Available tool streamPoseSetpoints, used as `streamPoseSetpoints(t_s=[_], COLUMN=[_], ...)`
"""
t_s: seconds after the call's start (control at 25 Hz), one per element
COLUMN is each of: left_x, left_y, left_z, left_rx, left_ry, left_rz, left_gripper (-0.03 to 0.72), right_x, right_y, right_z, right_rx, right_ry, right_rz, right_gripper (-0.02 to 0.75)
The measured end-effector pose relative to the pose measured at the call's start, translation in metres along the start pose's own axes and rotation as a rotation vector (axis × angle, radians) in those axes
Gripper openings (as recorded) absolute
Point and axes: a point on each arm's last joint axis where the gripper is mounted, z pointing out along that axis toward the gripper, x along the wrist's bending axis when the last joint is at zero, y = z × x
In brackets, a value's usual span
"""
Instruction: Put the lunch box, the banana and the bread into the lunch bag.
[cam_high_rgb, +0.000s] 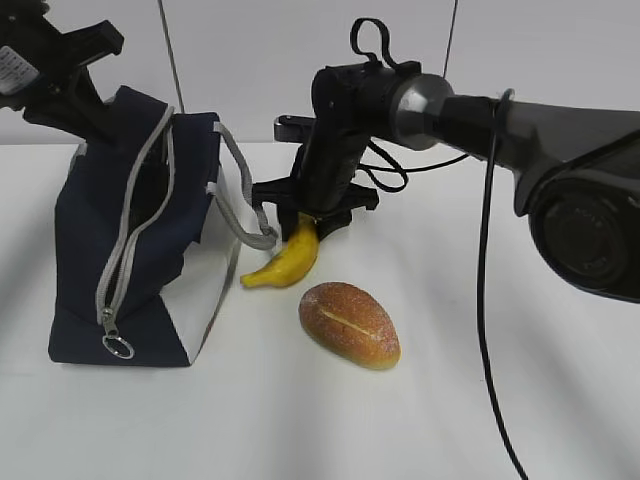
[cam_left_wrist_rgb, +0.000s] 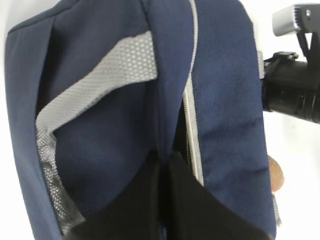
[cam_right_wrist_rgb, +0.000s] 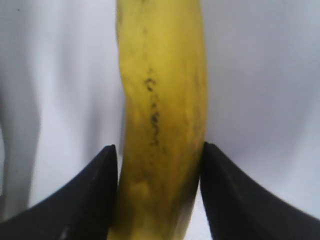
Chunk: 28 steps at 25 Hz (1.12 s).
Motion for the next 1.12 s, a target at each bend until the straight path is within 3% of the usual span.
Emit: streamPoseSetpoints(t_s=[0.12, 0.48, 0.72, 1.12], left_x=[0.000, 0.000, -0.001, -0.004], left_y=[0.000, 0.000, 0.001, 0.001], left_z=[0.000, 0.000, 0.000, 0.000], left_rx=[0.000, 0.000, -0.006, -0.014], left_ry=[0.001, 0.001, -0.012, -0.041], left_rz=[0.001, 0.001, -0.005, -0.019], left_gripper=[-0.002, -0.002, -0.002, -0.002], right_x=[0.000, -0.015, -0.037, -0.030], right_y=[0.005, 0.027, 0.047, 0.051], right_z=[-0.008, -0.054, -0.095, -0.188], right_rx=[-0.006, -0.042, -0.129, -0.278], right_ry=[-0.022, -0.129, -0.051, 0.007], right_rz=[-0.018, -0.043, -0.020, -0.094], right_gripper=[0.318, 0.314, 0.314, 0.314])
